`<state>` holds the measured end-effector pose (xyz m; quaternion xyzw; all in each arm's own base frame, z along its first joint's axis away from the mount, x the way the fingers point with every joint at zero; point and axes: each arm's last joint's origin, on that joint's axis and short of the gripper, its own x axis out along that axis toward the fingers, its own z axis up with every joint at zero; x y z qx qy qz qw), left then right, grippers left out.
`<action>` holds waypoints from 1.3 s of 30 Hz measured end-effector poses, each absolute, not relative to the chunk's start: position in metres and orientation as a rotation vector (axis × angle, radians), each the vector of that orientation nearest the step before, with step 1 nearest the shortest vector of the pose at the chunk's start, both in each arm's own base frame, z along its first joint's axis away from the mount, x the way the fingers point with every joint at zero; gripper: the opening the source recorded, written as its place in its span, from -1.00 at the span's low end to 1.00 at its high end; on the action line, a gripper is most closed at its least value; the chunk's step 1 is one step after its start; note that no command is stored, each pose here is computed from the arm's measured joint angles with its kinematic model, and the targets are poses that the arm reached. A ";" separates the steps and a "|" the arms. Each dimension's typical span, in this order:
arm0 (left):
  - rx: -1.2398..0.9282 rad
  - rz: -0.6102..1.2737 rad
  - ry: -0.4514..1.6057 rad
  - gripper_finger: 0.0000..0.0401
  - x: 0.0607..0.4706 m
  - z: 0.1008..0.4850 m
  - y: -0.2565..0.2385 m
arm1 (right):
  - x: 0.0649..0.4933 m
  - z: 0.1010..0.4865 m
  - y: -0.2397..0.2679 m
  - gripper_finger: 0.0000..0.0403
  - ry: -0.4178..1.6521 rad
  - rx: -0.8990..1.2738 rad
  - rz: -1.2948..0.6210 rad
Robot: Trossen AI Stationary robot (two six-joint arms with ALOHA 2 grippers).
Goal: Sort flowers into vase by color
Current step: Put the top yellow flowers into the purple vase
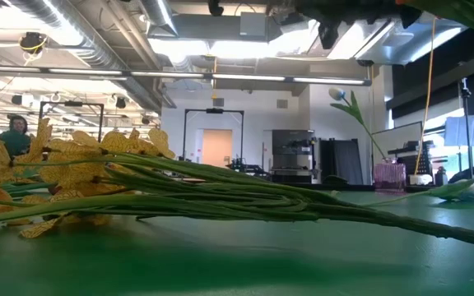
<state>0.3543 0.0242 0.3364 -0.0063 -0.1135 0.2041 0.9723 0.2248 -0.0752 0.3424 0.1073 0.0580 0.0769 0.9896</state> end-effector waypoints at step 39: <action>-0.045 0.300 0.028 -0.97 0.358 0.310 0.014 | 0.265 0.314 -0.063 0.02 0.303 0.249 0.222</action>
